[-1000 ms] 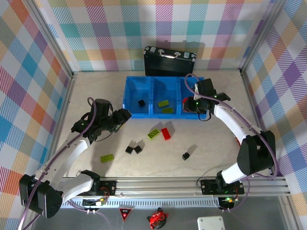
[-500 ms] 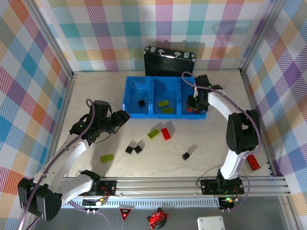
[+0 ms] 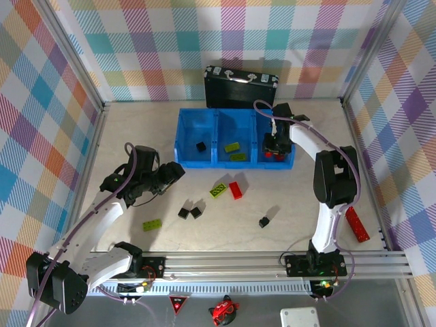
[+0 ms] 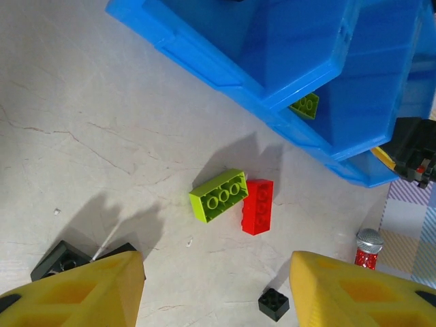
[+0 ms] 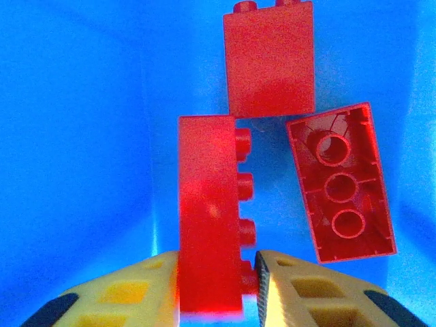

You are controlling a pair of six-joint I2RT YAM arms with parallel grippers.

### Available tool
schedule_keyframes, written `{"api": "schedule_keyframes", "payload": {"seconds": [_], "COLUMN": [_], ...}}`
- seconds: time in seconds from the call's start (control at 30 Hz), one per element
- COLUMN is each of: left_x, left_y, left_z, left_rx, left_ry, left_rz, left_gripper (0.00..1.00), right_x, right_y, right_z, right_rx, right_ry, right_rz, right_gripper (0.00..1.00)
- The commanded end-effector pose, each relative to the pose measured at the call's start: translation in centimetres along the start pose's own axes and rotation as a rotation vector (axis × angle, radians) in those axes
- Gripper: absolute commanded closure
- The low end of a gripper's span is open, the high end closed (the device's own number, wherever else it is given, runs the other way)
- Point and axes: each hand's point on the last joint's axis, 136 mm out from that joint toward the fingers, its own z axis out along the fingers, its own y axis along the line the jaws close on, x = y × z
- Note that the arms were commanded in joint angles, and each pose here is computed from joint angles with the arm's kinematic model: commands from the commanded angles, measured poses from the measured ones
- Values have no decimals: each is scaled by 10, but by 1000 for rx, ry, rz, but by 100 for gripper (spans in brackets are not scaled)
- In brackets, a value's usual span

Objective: Sort the legos into containers by color
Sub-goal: Place the lego in the container.

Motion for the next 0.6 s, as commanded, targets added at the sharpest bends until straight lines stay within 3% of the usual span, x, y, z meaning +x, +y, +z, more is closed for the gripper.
{"api": "schedule_keyframes", "payload": {"seconds": [0.0,0.3,0.57], "left_x": [10,20,32], "left_y": [11,18,37], "left_z": [5,16,26], "left_rx": [-33,-100,-313], "left_ry": [42,85,119], "left_rz": [21,94,263], "left_gripper": [41,43,48], "right_x": [-4,-3,5], "right_y": [-1,8,11], "right_z": [-9,-41,-75], "right_rx": [9,-30,-59], "right_ry": [1,-37,-89], "right_rz": [-11,-14,-13], "right_gripper": [62,58,57]}}
